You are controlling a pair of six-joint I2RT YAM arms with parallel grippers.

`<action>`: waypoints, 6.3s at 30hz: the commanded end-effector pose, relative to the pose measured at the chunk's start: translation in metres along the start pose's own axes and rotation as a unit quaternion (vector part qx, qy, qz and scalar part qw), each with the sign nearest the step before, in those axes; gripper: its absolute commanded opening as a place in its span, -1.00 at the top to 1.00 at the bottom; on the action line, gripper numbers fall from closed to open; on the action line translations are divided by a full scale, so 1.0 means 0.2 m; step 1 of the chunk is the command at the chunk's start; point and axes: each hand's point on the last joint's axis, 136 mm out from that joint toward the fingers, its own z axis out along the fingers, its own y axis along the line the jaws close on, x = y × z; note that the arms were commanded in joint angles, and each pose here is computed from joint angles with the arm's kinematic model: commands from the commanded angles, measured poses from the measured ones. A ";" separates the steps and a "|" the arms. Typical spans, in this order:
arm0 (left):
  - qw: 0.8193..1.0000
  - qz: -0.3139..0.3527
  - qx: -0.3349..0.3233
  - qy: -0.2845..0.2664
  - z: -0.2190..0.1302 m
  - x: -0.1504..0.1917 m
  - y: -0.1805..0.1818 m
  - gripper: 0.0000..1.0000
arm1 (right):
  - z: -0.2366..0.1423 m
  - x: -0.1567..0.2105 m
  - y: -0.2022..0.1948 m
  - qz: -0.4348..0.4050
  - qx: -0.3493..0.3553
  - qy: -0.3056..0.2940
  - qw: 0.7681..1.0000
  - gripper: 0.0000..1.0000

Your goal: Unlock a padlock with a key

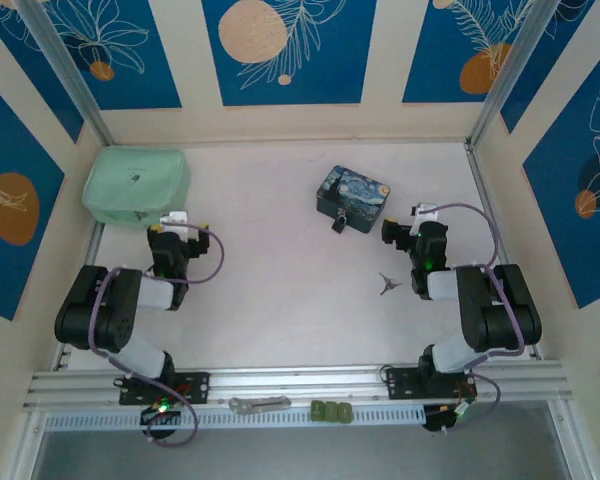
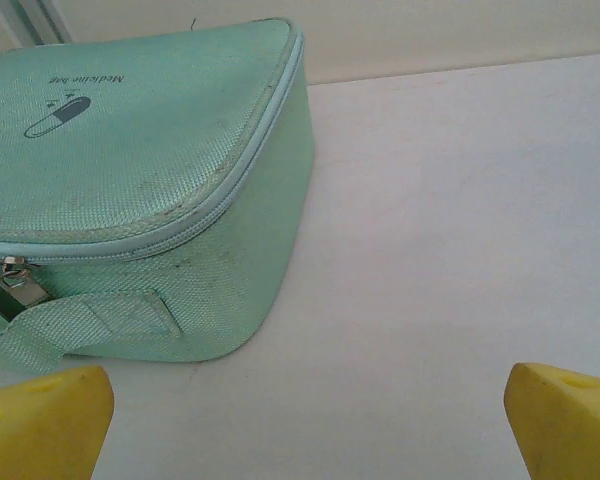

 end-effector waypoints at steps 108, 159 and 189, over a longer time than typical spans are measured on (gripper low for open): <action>0.913 -0.272 0.296 0.065 -0.36 -0.40 -0.99 -0.99 | -0.56 0.63 0.27 0.053 0.121 0.535 0.834 0.33; 0.824 -0.442 0.322 0.149 -0.56 -0.31 -1.22 -1.00 | -0.59 0.66 0.94 0.124 -0.128 0.534 0.826 0.73; 0.847 -0.420 0.302 0.126 -0.57 -0.36 -1.14 -1.00 | -0.54 0.73 0.89 -0.190 -0.058 0.517 0.833 0.34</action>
